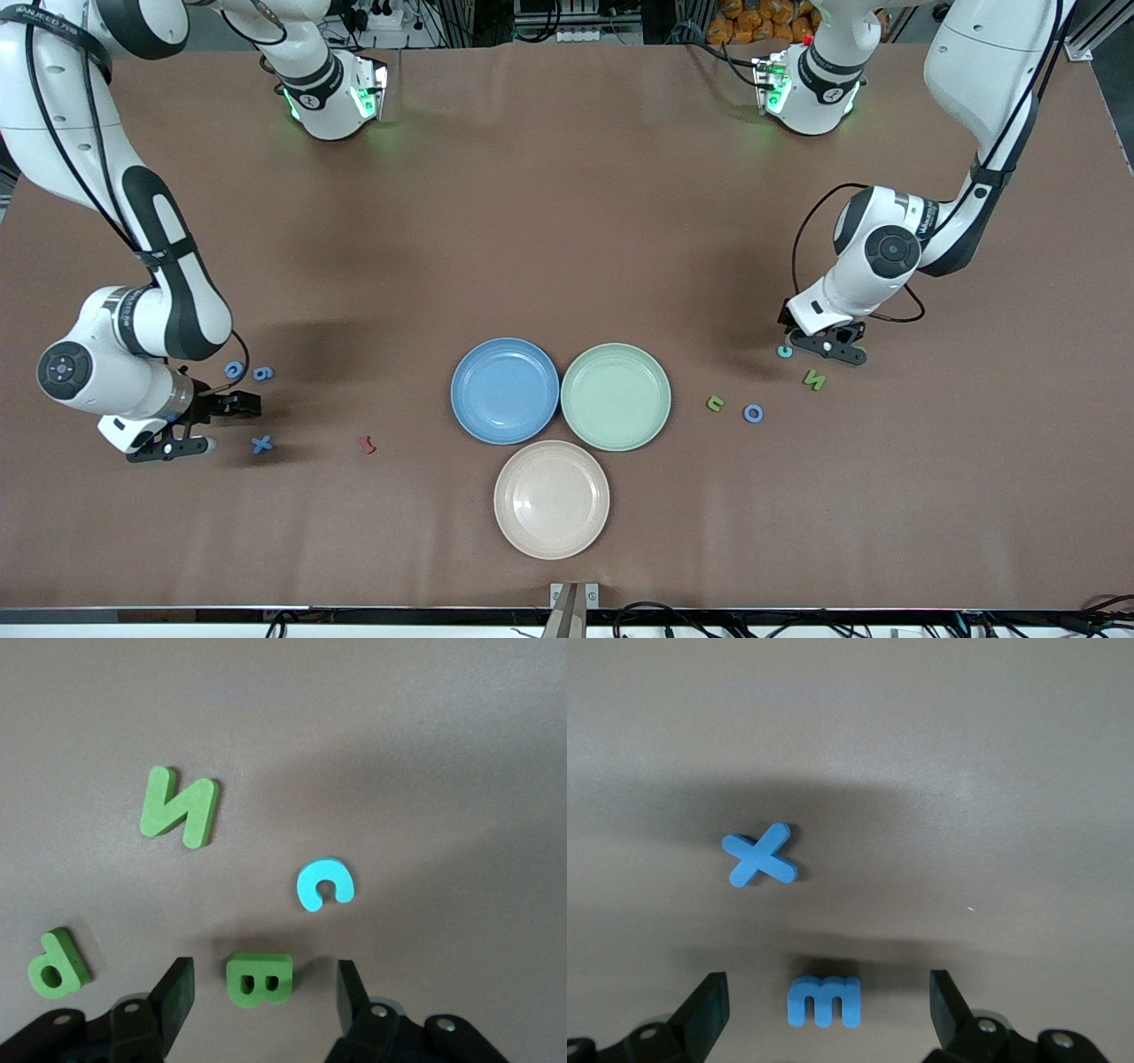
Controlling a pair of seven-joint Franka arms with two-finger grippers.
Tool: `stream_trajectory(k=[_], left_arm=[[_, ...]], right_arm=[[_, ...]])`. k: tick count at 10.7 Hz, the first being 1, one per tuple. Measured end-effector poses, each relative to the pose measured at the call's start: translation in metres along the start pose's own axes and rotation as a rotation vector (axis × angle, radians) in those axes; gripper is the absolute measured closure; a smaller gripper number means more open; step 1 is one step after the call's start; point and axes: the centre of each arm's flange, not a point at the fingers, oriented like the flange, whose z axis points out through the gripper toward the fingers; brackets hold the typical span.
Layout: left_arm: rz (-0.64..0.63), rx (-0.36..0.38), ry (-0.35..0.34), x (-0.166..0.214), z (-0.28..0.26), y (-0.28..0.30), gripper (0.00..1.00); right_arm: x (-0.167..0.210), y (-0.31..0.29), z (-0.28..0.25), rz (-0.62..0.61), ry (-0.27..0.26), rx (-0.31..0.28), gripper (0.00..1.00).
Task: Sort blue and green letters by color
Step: 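Grasp the blue m with the right gripper while the left gripper grasps the green B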
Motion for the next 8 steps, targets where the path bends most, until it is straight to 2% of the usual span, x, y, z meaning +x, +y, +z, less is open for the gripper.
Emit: stream_trajectory(k=[4, 7, 8], left_arm=[[-0.005, -0.004, -0.009, -0.005, 0.006, -0.001, 0.28], [-0.005, -0.006, -0.012, -0.006, 0.008, -0.001, 0.33], [-0.005, -0.007, -0.013, -0.006, 0.009, -0.001, 0.39]], right_arm=[[-0.009, -0.005, 0.019, -0.009, -0.001, 0.000, 0.00], [-0.010, -0.005, 0.020, -0.014, -0.004, -0.003, 0.00], [-0.010, -0.004, 0.020, -0.012, -0.005, -0.004, 0.00]])
